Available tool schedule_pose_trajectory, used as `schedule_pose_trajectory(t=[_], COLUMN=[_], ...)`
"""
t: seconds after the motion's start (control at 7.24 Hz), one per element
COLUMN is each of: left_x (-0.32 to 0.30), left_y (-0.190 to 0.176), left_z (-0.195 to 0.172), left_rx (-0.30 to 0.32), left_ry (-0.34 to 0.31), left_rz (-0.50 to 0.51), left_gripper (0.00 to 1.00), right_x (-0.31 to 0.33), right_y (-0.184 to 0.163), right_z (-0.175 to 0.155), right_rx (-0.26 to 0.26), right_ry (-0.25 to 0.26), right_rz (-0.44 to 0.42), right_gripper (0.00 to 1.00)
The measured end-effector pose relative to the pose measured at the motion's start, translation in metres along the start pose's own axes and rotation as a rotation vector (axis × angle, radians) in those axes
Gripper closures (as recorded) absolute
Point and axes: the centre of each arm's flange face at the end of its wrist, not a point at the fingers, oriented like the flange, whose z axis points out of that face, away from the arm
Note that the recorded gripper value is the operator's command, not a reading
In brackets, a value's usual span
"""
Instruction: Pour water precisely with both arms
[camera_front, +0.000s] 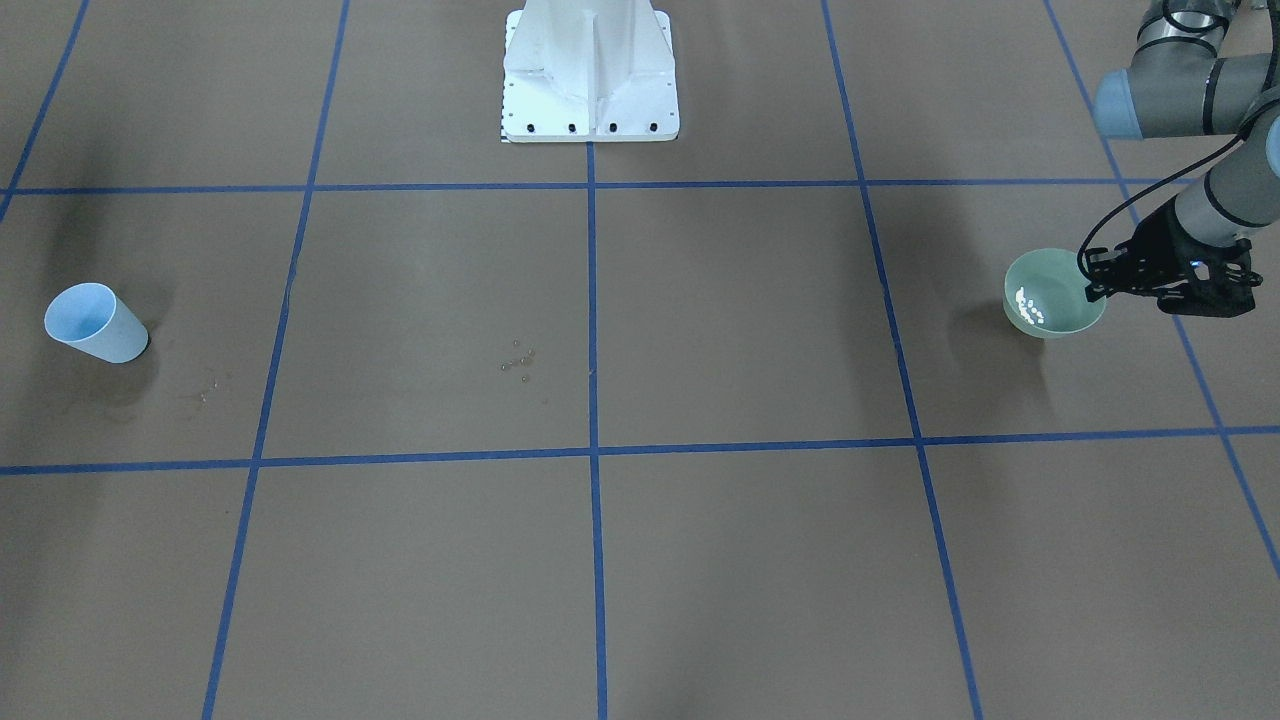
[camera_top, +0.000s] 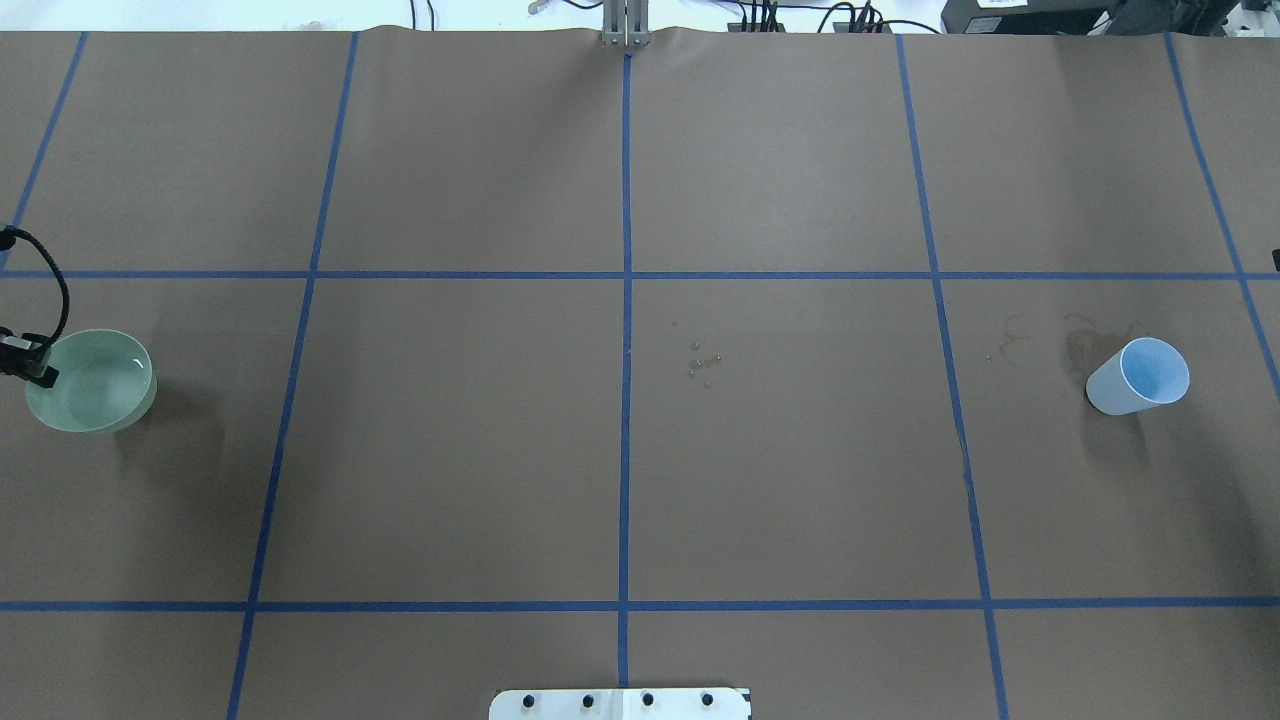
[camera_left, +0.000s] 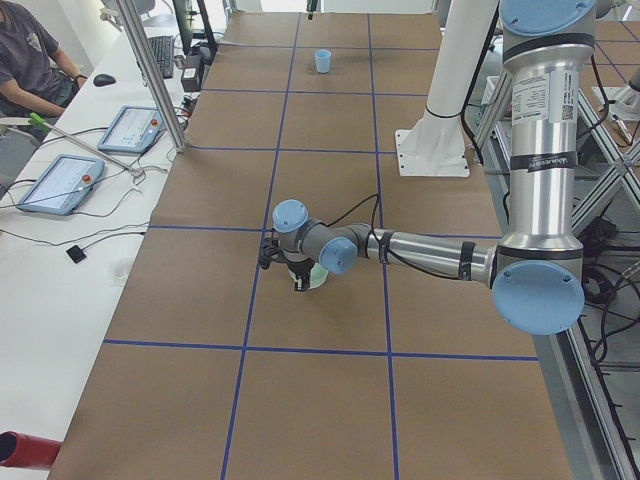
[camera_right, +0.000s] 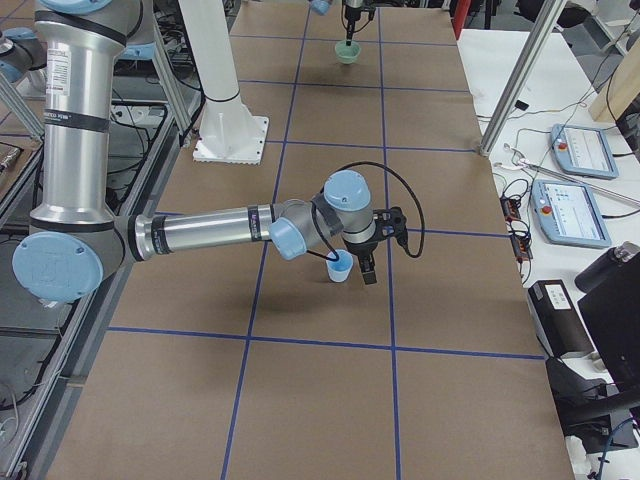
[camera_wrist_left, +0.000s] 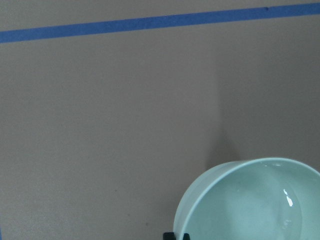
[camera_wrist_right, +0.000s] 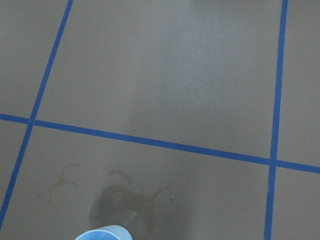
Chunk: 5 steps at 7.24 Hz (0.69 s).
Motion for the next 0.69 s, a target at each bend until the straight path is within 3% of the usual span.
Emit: schedule_pose_trajectory(t=[0.28,0.41,0.69], left_x=[-0.001,-0.0015,-0.0028], left_y=[0.0002,0.0004,-0.0014], left_z=[0.0012,0.0011,-0.0078], left_rx=[-0.002,-0.002,0.014], left_ry=[-0.001,-0.002,0.001], left_rz=[0.002,0.004,0.003], left_gripper=[0.35,0.34,0.1], right_x=[-0.0011,-0.0014,-0.002], right_y=[0.0004,0.0,-0.0013], right_z=[-0.0013,-0.0015,-0.0016], right_rx=[0.002,0.002,0.002], right_ry=[-0.001,-0.001,-0.001], right_rz=[-0.002,-0.002,-0.002], right_gripper=[0.01,0.01,0.01])
